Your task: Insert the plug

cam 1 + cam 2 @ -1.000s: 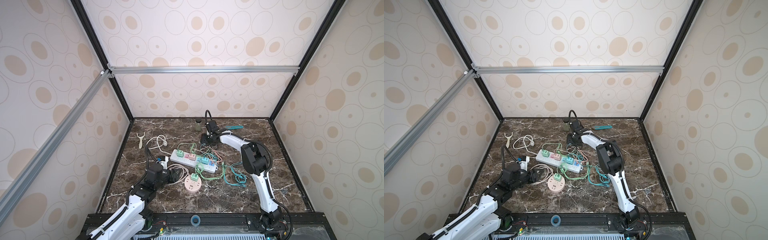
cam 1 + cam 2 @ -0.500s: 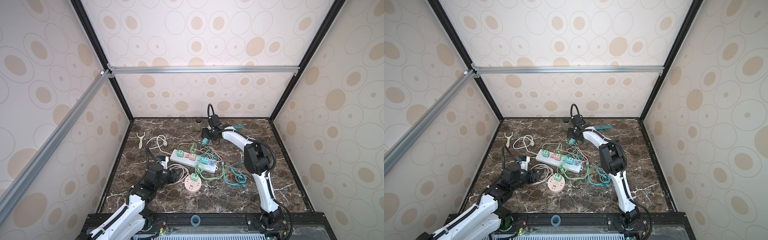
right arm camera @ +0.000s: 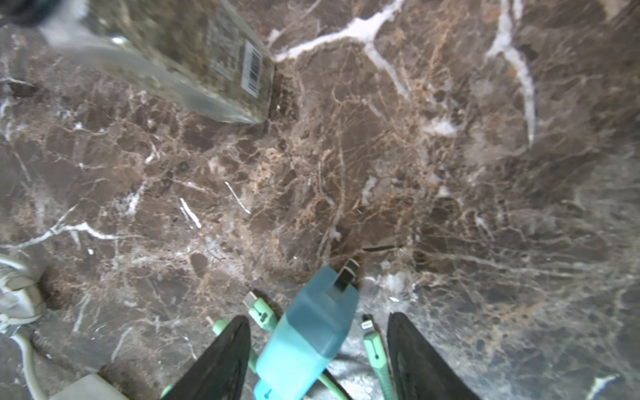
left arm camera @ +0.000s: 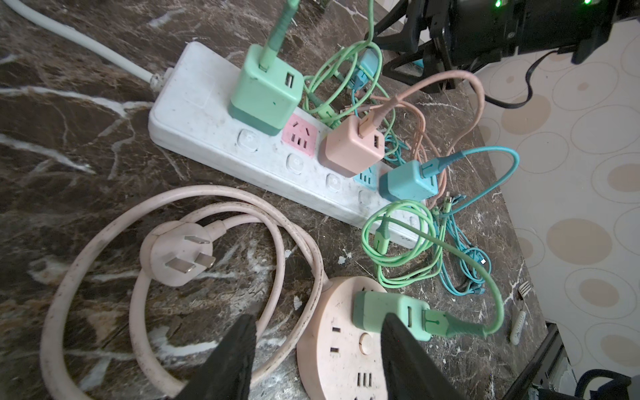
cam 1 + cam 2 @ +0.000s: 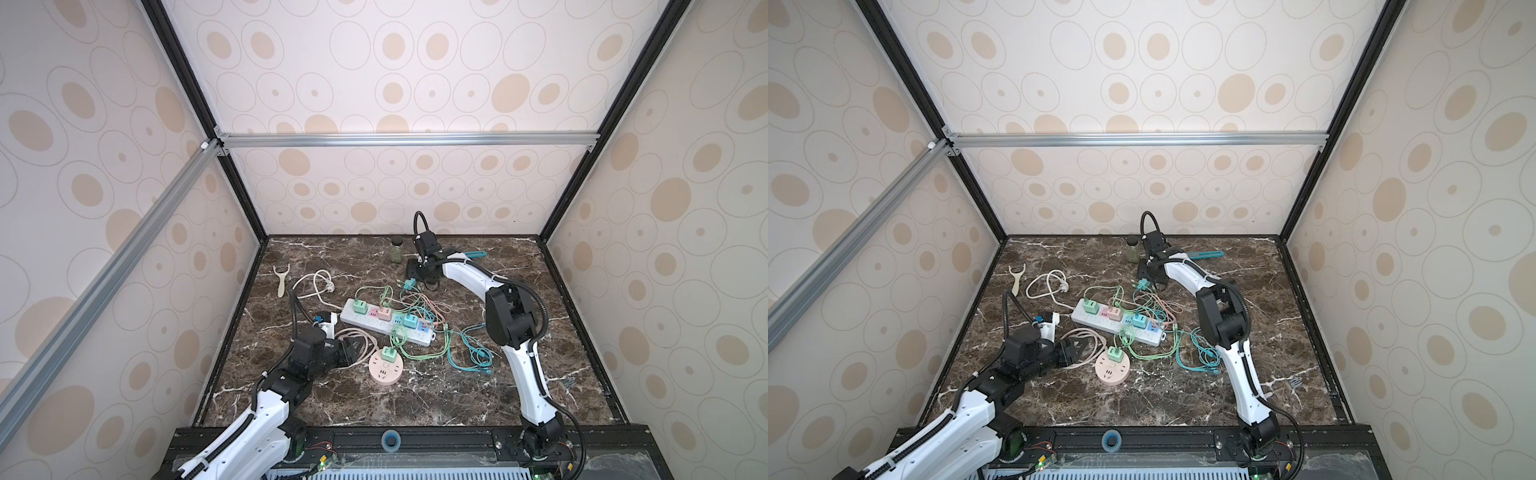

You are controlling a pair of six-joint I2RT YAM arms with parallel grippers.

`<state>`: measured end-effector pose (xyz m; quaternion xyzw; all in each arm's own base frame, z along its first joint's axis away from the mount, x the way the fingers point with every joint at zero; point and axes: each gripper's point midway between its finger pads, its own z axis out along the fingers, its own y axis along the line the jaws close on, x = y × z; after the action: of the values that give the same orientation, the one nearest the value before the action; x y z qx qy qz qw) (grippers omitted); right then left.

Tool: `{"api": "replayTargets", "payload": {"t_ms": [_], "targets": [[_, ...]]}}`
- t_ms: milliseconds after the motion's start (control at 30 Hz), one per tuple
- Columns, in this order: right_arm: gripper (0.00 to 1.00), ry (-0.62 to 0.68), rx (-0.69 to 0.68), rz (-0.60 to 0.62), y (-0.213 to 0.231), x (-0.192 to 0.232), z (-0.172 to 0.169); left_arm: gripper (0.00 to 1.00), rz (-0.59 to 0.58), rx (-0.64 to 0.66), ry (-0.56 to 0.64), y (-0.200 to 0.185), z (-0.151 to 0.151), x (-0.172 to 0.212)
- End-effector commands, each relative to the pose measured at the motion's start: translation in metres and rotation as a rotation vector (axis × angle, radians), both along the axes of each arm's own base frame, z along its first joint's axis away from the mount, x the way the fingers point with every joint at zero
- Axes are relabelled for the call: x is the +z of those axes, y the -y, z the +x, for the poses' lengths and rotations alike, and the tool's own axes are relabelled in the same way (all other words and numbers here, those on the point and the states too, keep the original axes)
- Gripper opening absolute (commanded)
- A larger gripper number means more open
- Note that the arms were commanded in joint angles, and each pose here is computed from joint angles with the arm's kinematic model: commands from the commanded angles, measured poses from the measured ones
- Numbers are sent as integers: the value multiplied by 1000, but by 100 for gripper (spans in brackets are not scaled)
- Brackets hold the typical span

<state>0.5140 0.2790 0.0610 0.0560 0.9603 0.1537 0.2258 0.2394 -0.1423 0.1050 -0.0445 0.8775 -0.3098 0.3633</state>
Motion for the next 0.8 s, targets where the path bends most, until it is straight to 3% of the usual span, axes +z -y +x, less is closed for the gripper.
{"api": "replayTargets", "payload": {"t_ms": [0,500,767], "targets": [[66,-30,-33,-19,4,-12,-4,58,-5,-1,28,0,2,7],[55,-68,-24,0,-6,-29,-8,58,-6,2,31,-1,2,8],[37,-51,-10,3,-7,-23,-7,58,-7,3,31,-1,2,8]]}}
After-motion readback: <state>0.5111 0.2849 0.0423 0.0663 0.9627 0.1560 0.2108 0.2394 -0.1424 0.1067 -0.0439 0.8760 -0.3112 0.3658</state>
